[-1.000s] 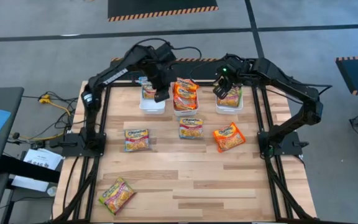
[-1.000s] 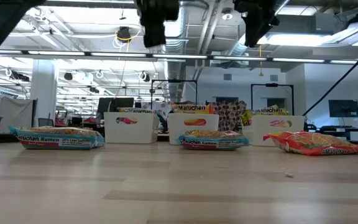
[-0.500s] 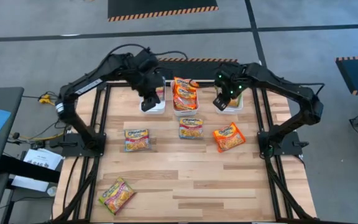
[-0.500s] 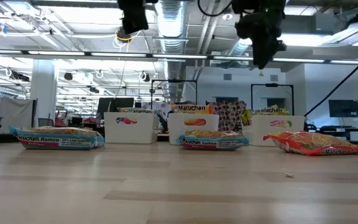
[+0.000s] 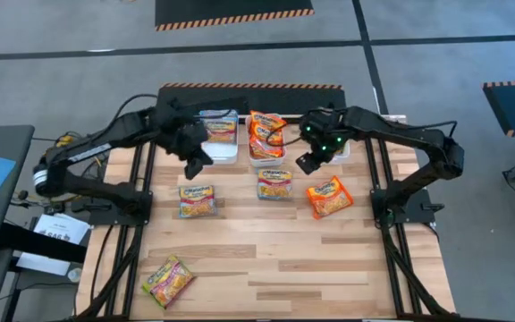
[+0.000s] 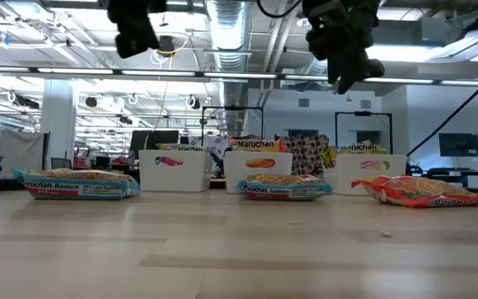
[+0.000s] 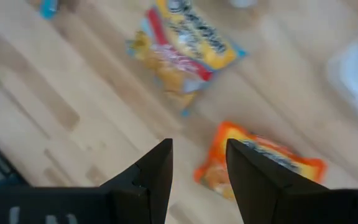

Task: Sort Maruchan noodles
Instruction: Put the blue noodle pack into the top left white bin

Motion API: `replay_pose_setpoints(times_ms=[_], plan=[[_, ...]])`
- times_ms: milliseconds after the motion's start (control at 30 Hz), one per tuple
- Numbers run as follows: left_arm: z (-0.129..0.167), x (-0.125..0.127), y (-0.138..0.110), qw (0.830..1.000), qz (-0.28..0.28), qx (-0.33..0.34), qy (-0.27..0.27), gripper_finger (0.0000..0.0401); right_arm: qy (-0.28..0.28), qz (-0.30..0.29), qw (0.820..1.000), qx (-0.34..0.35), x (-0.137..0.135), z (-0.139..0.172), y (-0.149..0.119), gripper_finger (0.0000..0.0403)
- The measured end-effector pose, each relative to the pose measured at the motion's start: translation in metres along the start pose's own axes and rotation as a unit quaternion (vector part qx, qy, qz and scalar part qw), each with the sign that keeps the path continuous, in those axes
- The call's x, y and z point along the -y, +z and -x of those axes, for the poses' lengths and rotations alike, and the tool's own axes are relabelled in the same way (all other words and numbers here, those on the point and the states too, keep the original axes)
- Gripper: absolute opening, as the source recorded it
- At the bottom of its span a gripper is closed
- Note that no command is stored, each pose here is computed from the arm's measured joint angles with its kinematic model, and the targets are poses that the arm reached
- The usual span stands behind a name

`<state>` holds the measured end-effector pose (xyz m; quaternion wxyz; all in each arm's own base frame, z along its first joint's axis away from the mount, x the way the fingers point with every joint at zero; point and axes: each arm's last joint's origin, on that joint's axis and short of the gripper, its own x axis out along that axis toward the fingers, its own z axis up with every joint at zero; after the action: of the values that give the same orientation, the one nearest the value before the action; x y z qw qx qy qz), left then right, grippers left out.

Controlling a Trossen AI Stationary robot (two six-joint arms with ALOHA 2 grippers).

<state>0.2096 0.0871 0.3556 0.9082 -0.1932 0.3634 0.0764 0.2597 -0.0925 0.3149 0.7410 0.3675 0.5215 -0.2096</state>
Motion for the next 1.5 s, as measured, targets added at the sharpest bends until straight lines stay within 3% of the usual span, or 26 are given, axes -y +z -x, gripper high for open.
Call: replay_pose_setpoints(times_ms=[233,433,567,833,1033,1300,1500], plan=[[0.019,0.008,-0.032,1.000,0.013,0.020,-0.012,0.0000,0.041,0.010,0.999,-0.020,-0.031,-0.021,-0.021,0.0173],[0.033,0.014,-0.042,0.999,0.005,0.044,-0.021,0.0000,0.088,-0.009,0.996,-0.009,-0.048,-0.038,-0.055,0.0169],[0.036,0.016,-0.044,0.999,0.000,0.046,-0.025,0.0000,0.146,-0.047,0.987,0.046,-0.046,-0.041,-0.076,0.0158],[0.034,0.016,-0.044,0.999,-0.021,0.038,-0.022,0.0000,0.197,-0.135,0.963,0.128,-0.020,-0.045,-0.102,0.0148],[0.033,0.015,-0.045,0.999,-0.022,0.035,-0.022,0.0000,0.190,-0.136,0.956,0.177,-0.009,-0.047,-0.106,0.0150],[0.033,0.015,-0.045,0.999,-0.029,0.031,-0.021,0.0000,0.152,-0.052,0.967,0.198,-0.007,-0.060,-0.095,0.0150],[0.033,0.015,-0.047,0.999,-0.029,0.021,-0.020,0.0000,0.148,-0.080,0.967,0.192,-0.007,-0.077,-0.081,0.0160]])
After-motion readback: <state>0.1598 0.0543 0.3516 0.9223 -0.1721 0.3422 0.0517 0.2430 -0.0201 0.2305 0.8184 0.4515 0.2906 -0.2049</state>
